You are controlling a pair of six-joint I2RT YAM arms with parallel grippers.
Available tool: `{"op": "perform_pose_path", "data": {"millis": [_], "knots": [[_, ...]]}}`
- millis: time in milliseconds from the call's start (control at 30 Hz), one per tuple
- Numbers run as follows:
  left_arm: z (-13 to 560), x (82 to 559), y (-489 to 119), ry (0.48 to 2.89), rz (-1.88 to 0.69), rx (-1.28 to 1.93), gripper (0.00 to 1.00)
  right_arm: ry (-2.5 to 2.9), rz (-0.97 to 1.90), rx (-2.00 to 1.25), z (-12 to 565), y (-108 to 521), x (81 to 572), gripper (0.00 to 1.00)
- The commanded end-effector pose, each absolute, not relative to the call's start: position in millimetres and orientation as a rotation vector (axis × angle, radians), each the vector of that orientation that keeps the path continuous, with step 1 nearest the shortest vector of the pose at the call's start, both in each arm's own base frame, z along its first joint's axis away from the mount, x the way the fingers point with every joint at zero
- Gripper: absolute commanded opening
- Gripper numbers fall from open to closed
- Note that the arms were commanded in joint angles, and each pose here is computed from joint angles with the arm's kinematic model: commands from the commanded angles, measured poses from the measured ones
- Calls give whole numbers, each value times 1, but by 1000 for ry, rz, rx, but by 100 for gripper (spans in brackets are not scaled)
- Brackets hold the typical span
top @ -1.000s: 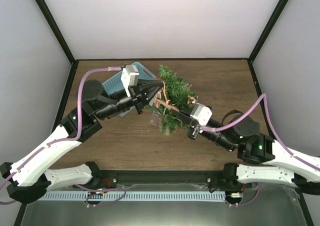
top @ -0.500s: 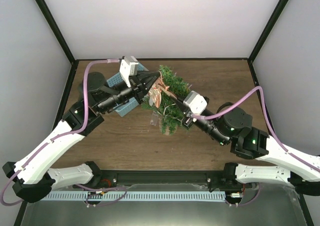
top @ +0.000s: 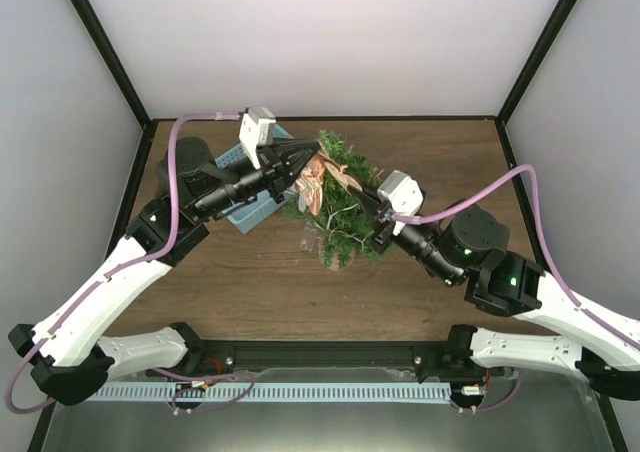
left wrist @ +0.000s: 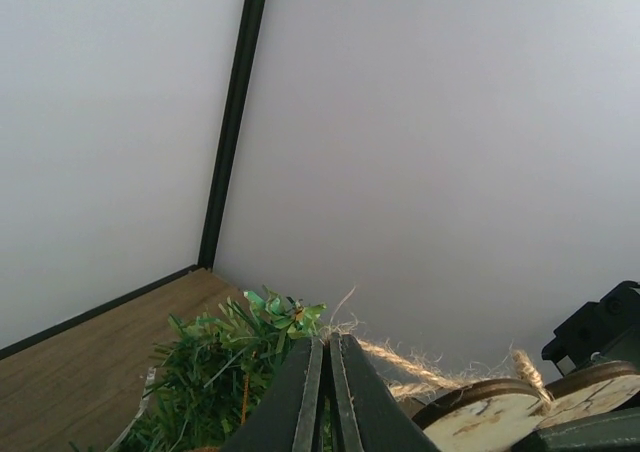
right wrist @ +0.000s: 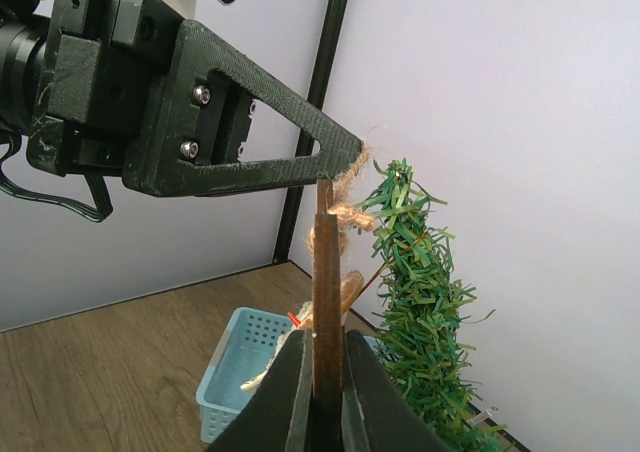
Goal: Decorate the small christmas tree
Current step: Hang the decoration item on the Christmas tree.
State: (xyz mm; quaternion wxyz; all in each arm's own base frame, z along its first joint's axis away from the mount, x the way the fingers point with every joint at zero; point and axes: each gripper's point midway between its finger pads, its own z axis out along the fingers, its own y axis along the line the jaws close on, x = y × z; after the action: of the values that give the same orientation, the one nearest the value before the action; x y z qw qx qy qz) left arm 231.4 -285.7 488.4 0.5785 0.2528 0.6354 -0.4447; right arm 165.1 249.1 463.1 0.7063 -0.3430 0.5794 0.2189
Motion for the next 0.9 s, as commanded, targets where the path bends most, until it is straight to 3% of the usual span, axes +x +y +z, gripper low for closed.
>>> {"op": "perform_pose_path", "data": {"millis": [0,867], "knots": [[504,241,-277,1453,-1029,540,4,1251,530,-687,491,235,162,1],[501,261,-279,1507,-1045,482,4,1282,485,-616,493,223,173,1]]}}
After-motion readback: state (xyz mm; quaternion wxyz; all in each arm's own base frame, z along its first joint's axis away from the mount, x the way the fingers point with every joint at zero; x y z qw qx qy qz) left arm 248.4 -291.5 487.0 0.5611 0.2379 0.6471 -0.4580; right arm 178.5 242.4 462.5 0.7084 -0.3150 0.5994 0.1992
